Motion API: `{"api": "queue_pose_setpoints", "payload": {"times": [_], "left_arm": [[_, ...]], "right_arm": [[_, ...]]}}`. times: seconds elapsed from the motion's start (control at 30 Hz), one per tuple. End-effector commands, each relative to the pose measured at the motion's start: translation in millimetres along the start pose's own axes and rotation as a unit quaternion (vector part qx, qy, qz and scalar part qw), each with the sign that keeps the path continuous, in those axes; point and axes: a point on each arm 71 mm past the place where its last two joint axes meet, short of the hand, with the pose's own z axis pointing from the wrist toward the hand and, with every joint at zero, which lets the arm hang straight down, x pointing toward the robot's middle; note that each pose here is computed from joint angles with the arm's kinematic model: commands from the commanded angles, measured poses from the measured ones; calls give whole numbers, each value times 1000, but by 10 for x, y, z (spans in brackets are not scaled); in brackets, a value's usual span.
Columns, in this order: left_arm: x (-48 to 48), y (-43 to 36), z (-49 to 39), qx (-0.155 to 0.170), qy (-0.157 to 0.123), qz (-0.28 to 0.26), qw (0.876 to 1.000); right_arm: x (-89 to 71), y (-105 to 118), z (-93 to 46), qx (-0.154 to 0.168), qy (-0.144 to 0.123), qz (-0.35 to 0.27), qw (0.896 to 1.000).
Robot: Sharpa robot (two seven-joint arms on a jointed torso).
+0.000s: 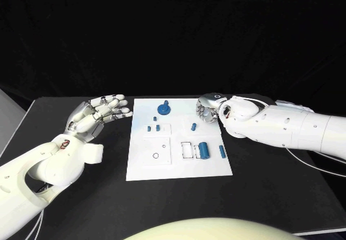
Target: Assemble the parts on the task board
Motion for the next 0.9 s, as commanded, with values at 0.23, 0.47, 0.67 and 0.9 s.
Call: {"api": "queue_pose_setpoints", "payload": {"times": [0.23,0.47,0.67,0.9], "left_arm": [[4,4,-1,3,2,-4,1000],[0,11,-2,2,2,-5,1000],[-5,16,-4,1,1,-5,1000],[-16,18,-8,0,0,-4,1000]], "right_arm": [[98,7,-3,1,17,-22,1000],[139,13,-12,-1,23,-22,999],[150,2,-16,1,24,-24,999],[150,-9,-20,2,20,-28,999]]}}
